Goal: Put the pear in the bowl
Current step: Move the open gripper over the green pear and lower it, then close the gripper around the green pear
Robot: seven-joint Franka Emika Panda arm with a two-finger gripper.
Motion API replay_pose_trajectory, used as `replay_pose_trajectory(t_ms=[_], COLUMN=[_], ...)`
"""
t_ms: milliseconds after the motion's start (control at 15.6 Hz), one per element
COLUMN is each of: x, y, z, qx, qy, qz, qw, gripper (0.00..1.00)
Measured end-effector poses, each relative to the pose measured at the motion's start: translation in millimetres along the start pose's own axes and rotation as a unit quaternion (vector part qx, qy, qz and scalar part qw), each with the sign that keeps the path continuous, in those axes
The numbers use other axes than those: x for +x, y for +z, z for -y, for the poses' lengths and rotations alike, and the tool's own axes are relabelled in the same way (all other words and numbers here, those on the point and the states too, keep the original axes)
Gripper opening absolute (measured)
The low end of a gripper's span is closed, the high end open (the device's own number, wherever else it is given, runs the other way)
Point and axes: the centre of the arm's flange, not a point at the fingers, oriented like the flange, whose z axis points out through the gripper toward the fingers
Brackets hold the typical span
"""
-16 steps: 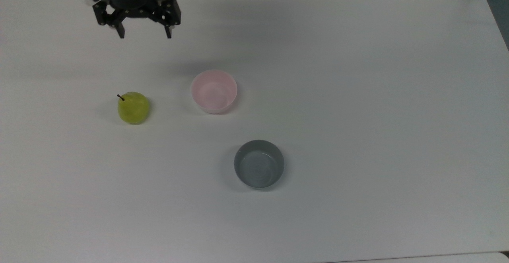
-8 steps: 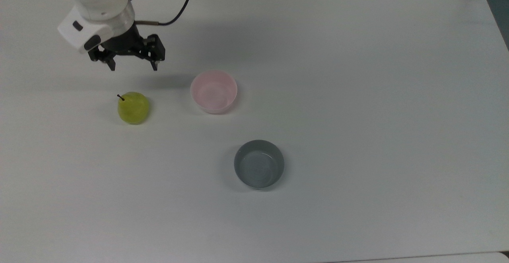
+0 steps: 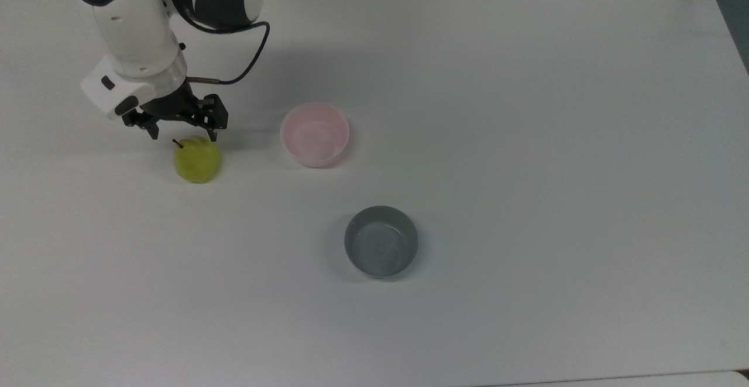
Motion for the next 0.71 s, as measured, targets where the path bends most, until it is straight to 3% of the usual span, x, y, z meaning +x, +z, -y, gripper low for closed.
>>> replay_pose_trajectory(t_ms=[514, 706], x=[10.3, 12.2], y=[34.5, 38.6], z=[4.6, 5.6], qx=[-0.005, -0.006], qy=[-0.006, -0.007], qz=[-0.013, -0.015], qw=[0.9999, 0.9998], gripper=[1.00, 0.94])
